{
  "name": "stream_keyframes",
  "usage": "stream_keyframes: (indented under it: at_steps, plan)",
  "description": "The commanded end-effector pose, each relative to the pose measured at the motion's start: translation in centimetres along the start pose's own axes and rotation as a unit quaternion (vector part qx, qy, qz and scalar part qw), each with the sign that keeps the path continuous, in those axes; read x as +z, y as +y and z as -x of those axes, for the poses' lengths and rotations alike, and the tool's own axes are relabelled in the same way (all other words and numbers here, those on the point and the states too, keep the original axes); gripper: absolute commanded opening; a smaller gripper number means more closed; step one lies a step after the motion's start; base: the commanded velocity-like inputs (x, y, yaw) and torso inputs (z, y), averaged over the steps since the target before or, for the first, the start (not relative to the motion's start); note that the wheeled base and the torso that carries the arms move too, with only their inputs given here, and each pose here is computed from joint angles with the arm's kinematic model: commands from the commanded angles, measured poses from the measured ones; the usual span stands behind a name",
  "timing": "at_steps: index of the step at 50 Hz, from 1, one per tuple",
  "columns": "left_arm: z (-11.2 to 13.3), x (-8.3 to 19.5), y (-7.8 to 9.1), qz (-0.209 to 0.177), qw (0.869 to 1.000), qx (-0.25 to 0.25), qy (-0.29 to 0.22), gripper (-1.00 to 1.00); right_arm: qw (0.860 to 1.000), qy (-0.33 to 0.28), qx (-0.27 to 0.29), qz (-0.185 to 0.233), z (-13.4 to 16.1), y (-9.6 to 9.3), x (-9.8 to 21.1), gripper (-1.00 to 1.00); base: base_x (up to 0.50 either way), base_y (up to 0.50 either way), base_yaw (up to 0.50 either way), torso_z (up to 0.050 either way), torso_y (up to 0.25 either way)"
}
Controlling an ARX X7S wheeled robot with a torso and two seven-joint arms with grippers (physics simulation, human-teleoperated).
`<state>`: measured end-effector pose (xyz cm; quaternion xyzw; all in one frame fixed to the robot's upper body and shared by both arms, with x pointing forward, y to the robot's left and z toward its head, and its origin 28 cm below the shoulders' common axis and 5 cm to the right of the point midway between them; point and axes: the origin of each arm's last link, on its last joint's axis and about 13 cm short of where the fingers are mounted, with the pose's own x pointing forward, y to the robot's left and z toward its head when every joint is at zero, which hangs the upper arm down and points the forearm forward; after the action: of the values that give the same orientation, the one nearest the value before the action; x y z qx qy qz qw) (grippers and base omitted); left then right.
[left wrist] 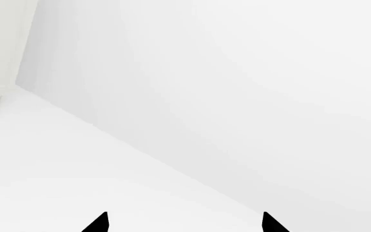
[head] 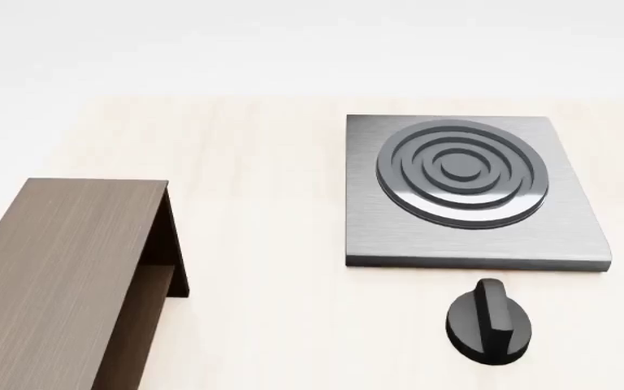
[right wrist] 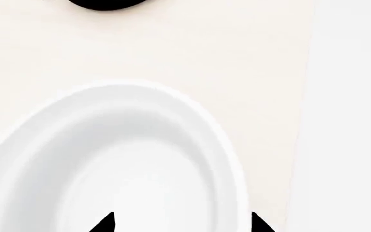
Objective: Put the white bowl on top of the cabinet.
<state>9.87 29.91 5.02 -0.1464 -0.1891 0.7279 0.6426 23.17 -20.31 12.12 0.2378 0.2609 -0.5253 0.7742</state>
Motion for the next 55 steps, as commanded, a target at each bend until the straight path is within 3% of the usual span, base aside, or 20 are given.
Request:
stream_keyframes:
  at_steps: [1,41,42,55]
  plan:
    - [0.0,-0.1,0.1,0.003,1.0,-0.011,0.004,1.0,0.998,0.051,-0.04,0.003,-2.3,-1.2,-1.8,1.0,0.0,0.0,0.0,0.0,0.0]
    - [0.0,-0.1,0.0,0.003,1.0,-0.012,0.004,1.0,0.994,0.074,-0.081,-0.026,-4.2,-2.7,-2.8,1.0,0.0,0.0,0.0,-0.002,0.0]
    - [0.0,-0.1,0.0,0.003,1.0,-0.012,0.004,1.0,0.994,0.071,-0.084,-0.027,-4.2,-2.7,-2.8,-1.0,0.0,0.0,0.0,0.0,0.0]
    - [0.0,-0.1,0.0,0.003,1.0,-0.012,0.003,1.0,0.994,0.065,-0.084,-0.024,-3.9,-2.7,-2.8,-1.0,0.0,0.0,0.0,-0.002,0.0]
